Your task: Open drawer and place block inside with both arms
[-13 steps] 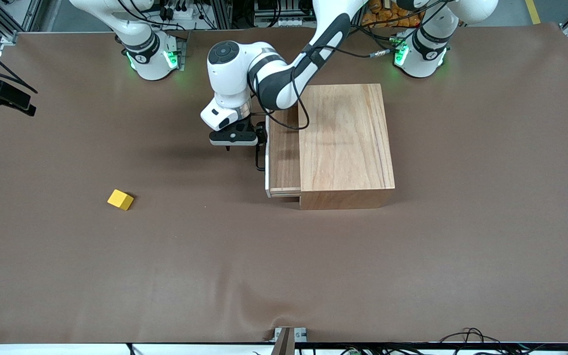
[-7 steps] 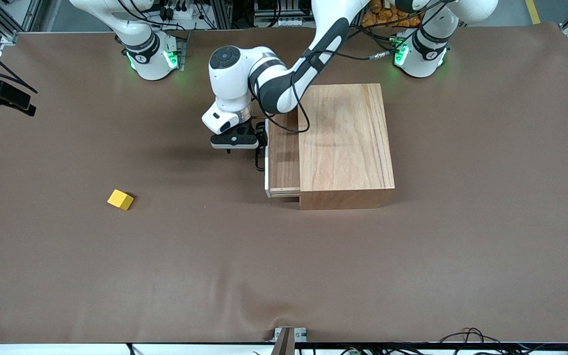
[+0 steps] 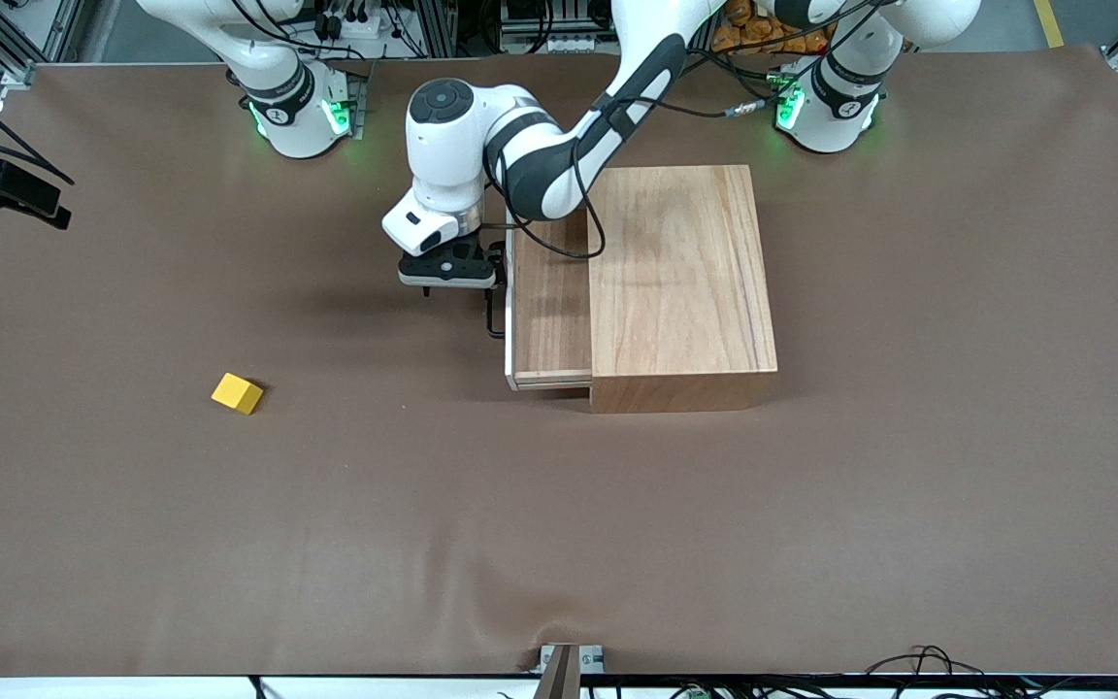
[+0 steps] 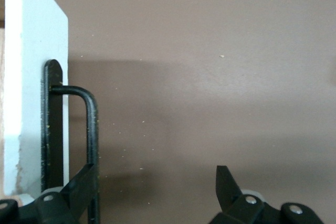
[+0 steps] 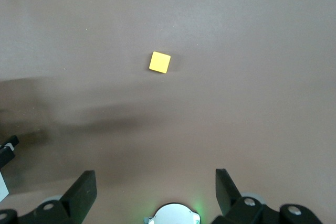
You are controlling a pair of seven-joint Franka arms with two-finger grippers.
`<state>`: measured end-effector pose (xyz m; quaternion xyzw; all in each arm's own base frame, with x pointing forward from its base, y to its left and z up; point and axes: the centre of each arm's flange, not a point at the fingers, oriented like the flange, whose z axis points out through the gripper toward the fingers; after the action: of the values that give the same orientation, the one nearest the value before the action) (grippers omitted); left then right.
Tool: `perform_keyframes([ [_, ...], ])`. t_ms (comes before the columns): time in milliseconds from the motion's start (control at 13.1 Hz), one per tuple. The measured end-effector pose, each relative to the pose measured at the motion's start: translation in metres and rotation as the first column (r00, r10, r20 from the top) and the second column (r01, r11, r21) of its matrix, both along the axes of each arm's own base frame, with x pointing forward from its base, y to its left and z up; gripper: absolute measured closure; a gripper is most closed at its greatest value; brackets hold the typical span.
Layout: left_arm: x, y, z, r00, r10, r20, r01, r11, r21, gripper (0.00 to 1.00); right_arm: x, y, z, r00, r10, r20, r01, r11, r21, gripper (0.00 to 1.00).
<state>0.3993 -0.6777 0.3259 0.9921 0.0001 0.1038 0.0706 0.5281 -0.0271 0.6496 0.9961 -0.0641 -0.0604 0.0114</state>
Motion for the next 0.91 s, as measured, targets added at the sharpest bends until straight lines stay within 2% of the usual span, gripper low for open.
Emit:
perform_keyframes([
  [305, 0.011, 0.006, 0.025, 0.999, 0.035, 0.009, -0.035, 0.999, 0.005, 0.0, 0.027, -0.005, -0.048, 0.997, -0.007, -0.072, 0.007, 1.0, -0.001, 0.0],
  [610, 0.045, 0.059, 0.163, 0.984, 0.169, 0.06, -0.167, 0.985, -0.046, 0.0, 0.056, -0.016, -0.116, 0.988, -0.024, -0.154, 0.025, 1.0, 0.003, 0.0],
  [762, 0.067, 0.112, 0.222, 0.967, 0.249, 0.053, -0.248, 0.969, -0.016, 0.0, 0.072, -0.02, -0.172, 0.989, -0.033, -0.147, 0.036, 0.999, 0.021, 0.0],
  [915, 0.085, 0.167, 0.266, 0.945, 0.322, 0.055, -0.324, 0.946, 0.031, 0.0, 0.075, -0.028, -0.234, 0.989, -0.072, -0.13, 0.082, 0.994, 0.075, 0.0],
])
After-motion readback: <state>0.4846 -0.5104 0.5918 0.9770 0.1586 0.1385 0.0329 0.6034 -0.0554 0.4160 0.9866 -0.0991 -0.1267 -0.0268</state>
